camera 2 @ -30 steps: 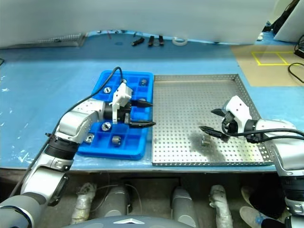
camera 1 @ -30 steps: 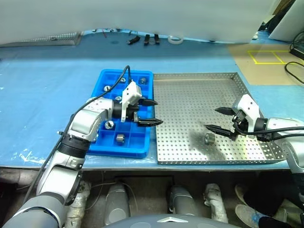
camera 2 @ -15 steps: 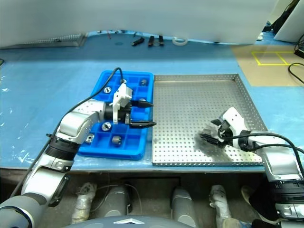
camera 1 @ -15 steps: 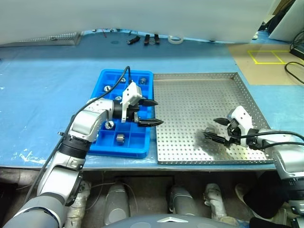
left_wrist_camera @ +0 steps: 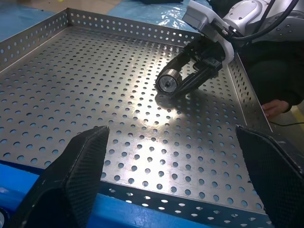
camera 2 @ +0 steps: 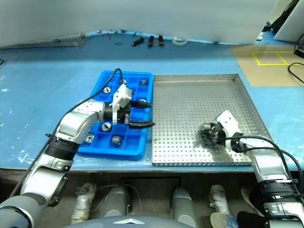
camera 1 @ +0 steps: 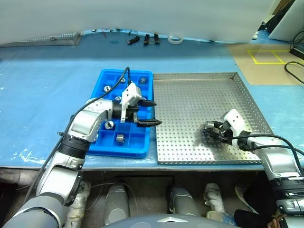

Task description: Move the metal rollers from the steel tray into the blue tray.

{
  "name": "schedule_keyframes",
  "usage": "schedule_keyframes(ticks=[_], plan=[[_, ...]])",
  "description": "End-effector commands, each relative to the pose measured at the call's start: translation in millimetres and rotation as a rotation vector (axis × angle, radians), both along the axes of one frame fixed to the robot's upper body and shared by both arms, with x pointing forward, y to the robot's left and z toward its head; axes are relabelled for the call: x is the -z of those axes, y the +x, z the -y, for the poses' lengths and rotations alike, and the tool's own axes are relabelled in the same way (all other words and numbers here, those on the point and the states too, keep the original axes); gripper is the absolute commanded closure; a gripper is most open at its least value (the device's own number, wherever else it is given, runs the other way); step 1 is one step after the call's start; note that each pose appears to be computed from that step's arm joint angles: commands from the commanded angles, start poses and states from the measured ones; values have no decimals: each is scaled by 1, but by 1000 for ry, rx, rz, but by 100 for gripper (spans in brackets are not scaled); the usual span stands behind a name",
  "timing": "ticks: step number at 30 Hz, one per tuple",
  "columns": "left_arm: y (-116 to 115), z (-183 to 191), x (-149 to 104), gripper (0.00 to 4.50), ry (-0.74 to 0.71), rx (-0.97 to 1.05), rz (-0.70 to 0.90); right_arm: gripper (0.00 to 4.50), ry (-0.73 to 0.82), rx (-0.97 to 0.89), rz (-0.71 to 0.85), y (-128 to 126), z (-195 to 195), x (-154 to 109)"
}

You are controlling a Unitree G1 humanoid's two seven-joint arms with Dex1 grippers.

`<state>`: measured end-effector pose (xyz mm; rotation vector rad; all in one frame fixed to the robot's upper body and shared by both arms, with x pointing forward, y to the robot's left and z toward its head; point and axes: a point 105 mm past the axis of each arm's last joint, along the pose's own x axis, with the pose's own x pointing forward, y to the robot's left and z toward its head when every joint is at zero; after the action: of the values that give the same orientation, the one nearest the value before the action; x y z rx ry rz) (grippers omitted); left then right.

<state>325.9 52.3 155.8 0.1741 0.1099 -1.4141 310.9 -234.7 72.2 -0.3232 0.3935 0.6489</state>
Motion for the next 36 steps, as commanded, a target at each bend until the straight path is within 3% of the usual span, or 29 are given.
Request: schedule_keyframes(ticks=[1,9,22,36], plan=[[0,0,-10,0,-3,13,42,270,7,10,55,4,0,-9],[-1,-4,-10,0,3,13,39,270,51,-22,87,8,-14,-20],[-21,-45,-13,0,51,-38,48,270,172,-448,116,2,-117,-81],[-69,-88,7,0,86,-274,-23,270,231,-846,-94,-20,-187,-68]])
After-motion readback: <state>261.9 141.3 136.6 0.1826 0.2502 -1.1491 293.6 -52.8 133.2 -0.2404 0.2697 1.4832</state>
